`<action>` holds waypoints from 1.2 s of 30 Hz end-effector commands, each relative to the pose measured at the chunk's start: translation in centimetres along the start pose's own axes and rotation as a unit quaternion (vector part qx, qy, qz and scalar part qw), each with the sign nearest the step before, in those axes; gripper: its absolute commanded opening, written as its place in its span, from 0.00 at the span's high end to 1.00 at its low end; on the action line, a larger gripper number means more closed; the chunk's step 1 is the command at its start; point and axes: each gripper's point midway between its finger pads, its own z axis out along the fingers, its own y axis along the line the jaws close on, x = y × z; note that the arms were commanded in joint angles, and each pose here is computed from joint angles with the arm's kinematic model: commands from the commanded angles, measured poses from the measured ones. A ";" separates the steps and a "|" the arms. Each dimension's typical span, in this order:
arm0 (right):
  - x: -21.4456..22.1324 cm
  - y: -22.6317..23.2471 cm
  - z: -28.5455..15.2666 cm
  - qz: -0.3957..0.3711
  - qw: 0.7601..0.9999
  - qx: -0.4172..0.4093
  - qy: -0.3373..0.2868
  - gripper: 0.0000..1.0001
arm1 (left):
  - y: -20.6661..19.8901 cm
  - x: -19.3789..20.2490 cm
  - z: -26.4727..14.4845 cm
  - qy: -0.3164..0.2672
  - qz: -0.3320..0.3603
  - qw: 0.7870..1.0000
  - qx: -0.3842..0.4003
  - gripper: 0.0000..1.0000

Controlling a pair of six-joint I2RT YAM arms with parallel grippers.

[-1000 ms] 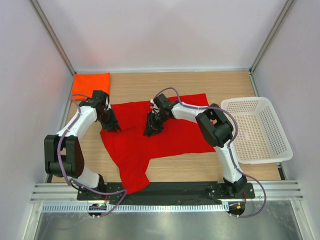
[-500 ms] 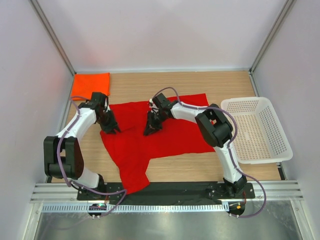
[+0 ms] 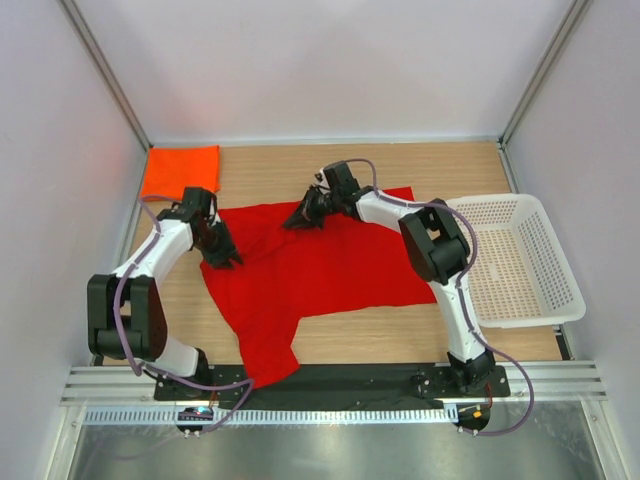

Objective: Fold and stack the t-shirts
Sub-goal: Fold the tshirt

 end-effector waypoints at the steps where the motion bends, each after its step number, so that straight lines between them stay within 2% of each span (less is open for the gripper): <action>1: -3.4 5.0 -0.1 0.026 0.995 -0.097 -0.024 0.99 | -0.7 -0.7 -0.1 -0.021 -0.002 0.999 0.025 0.69; 3: -4.7 4.9 0.2 0.056 0.992 -0.109 -0.033 0.99 | -0.7 -1.0 0.6 -0.020 -0.003 0.999 0.025 0.72; 6: -6.0 4.5 0.5 0.059 0.992 -0.105 -0.037 0.99 | -1.5 -1.1 1.8 -0.012 -0.006 0.999 0.047 0.73; 11: -6.0 3.7 0.9 0.063 0.993 -0.093 -0.034 0.99 | -3.3 -1.4 3.8 0.013 -0.021 0.995 0.092 0.75; 15: -5.9 3.3 0.8 0.051 0.995 -0.081 -0.034 0.99 | -3.5 -2.3 5.6 0.020 -0.053 0.995 0.086 0.72; 21: -5.6 3.1 0.7 0.043 0.996 -0.074 -0.033 0.99 | -3.1 -4.8 7.0 -0.016 -0.059 0.997 0.055 0.66; 26: -5.9 3.3 0.4 0.037 0.996 -0.074 -0.034 0.99 | -3.5 -6.2 7.7 -0.022 -0.061 0.996 0.054 0.67; 32: -6.2 3.5 0.2 0.033 0.996 -0.076 -0.038 0.99 | -2.6 -5.5 8.7 0.002 -0.071 0.997 0.030 0.70; 36: -6.4 3.4 0.0 0.030 0.996 -0.076 -0.039 0.99 | -3.3 -5.4 7.1 0.003 -0.066 0.997 0.044 0.69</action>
